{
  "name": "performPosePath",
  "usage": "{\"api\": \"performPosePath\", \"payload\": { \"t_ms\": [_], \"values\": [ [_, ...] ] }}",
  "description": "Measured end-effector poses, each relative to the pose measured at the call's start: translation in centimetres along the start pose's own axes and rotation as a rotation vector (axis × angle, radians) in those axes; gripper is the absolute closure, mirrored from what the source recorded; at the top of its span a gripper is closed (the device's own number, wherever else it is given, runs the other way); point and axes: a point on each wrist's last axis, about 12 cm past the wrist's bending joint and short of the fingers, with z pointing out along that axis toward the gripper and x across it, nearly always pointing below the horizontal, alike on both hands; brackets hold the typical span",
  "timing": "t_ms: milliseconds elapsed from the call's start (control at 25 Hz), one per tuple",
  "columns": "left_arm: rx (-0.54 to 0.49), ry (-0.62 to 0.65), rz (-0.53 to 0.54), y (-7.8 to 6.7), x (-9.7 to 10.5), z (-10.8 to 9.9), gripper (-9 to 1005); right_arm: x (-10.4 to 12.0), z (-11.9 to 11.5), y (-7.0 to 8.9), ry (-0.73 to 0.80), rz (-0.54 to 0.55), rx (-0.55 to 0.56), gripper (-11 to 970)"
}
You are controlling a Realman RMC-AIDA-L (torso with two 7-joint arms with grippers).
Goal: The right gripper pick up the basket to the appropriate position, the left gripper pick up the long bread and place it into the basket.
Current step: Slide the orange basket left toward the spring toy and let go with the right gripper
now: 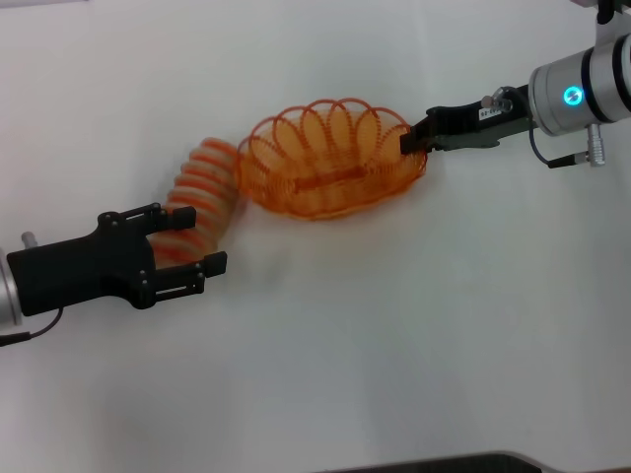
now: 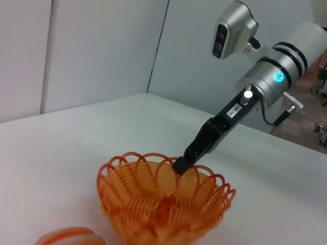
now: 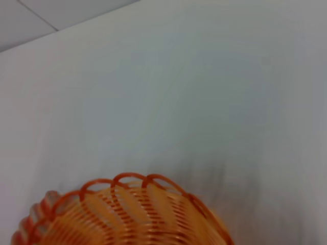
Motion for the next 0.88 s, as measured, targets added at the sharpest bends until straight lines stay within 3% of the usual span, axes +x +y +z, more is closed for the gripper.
{"api": "performPosePath", "payload": {
  "t_ms": [80, 320, 880],
  "values": [
    [0.000, 0.001, 0.000, 0.0, 0.0, 0.0, 230, 0.0, 0.0, 0.0, 0.001, 0.000, 0.000, 883],
    [0.001, 0.002, 0.002, 0.0, 0.0, 0.0, 229, 0.0, 0.0, 0.1, 0.002, 0.003, -0.008, 767],
    [-0.009, -0.003, -0.003, 0.2, -0.1, -0.2, 229, -0.1, -1.0, 0.0, -0.021, 0.016, -0.055, 331]
  ]
}}
